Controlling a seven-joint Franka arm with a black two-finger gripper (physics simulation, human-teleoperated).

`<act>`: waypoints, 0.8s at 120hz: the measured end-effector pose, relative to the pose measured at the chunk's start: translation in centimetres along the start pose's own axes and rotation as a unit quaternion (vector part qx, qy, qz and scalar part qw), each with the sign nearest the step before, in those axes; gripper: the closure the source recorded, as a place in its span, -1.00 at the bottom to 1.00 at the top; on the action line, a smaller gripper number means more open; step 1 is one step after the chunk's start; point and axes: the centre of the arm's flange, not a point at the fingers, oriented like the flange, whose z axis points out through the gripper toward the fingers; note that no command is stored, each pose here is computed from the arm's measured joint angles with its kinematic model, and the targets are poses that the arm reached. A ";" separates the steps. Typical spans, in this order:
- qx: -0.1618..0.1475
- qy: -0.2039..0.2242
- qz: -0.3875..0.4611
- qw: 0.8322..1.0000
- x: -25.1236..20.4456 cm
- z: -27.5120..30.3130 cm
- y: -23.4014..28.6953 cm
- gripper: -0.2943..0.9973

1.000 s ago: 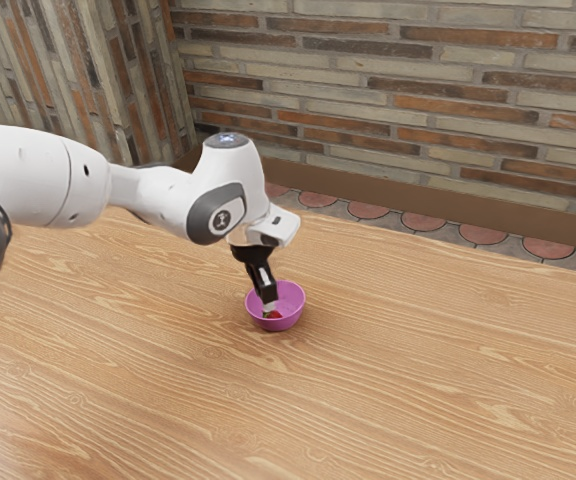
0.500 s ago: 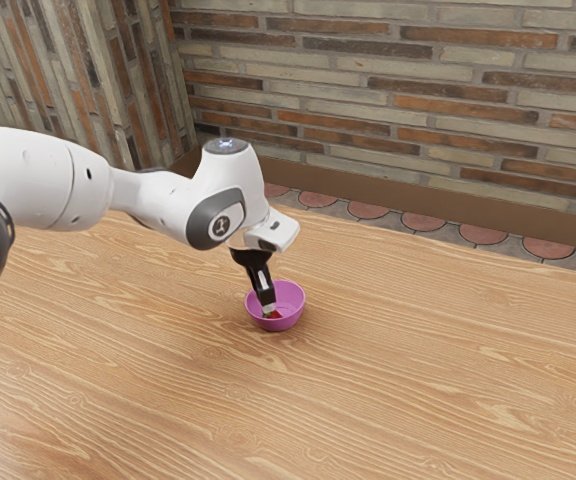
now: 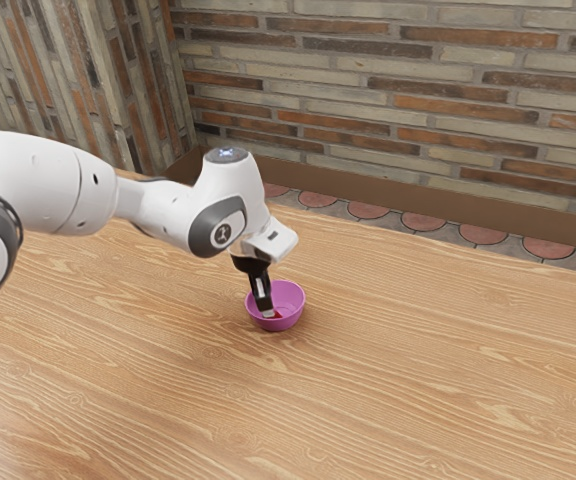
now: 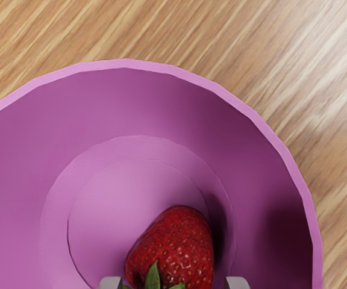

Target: Take strawberry from the bowl

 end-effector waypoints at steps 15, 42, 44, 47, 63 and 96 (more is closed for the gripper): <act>-0.001 0.002 0.010 1.000 -0.2 0.5 -0.4 0.29; 0.002 0.007 0.028 1.000 0.0 0.5 -0.8 0.30; 0.002 0.007 0.029 1.000 0.0 0.5 -0.8 0.30; 0.001 0.007 0.031 1.000 0.1 0.6 -0.8 0.30; -0.005 0.007 0.037 0.999 0.1 1.4 -0.7 0.30; -0.008 0.008 0.045 0.999 0.2 2.6 -0.9 0.29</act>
